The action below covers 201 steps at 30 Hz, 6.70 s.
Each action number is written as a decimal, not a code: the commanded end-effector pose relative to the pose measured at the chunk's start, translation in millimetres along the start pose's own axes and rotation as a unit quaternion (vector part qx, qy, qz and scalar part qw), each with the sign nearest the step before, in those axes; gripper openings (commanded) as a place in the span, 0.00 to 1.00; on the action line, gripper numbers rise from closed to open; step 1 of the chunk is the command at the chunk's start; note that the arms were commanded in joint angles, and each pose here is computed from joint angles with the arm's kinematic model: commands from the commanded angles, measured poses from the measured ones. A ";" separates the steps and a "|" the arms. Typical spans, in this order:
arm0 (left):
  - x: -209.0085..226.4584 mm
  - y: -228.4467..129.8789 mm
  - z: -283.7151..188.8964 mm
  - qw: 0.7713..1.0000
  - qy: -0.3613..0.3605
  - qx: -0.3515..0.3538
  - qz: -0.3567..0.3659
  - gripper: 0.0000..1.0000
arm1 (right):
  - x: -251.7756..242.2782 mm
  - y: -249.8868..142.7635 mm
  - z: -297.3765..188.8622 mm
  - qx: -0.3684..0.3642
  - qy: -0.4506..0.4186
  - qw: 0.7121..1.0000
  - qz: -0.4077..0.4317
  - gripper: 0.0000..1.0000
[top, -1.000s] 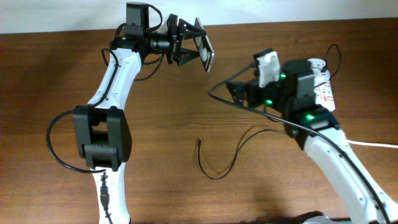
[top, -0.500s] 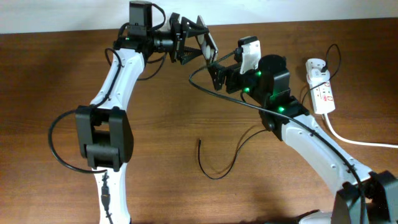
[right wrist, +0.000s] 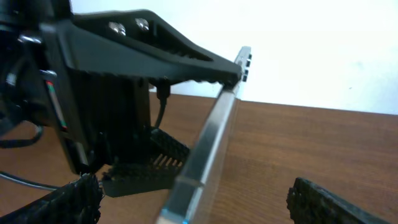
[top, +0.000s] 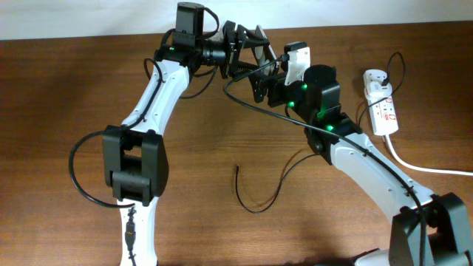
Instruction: Plug charger to phone and switch on socket
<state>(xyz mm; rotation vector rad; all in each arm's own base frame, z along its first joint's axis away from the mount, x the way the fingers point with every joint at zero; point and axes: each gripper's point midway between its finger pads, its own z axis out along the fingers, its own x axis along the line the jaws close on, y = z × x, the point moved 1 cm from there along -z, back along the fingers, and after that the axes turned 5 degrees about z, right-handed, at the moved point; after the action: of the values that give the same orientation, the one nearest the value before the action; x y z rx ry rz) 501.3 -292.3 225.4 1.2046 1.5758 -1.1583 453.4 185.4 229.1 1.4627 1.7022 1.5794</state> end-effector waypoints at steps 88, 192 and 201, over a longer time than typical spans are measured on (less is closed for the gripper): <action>-73.6 26.6 -9.0 0.989 -0.092 -0.081 0.079 1.00 | 22.3 58.6 -6.9 -0.044 0.128 0.778 0.614 0.04; -33.2 49.7 -229.7 0.955 -0.117 -0.057 0.267 0.00 | 68.6 -247.9 -49.4 0.446 -0.260 0.845 0.140 0.99; -33.2 49.6 -229.7 0.955 -0.117 -0.057 0.267 0.00 | 65.8 -277.6 -46.1 0.469 -0.272 0.831 0.122 0.99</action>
<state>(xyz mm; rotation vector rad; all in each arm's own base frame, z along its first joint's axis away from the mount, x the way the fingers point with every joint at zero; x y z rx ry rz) 543.5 -70.2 295.0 1.2359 1.0700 -0.8223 273.0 266.3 20.6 2.3605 2.0420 0.2054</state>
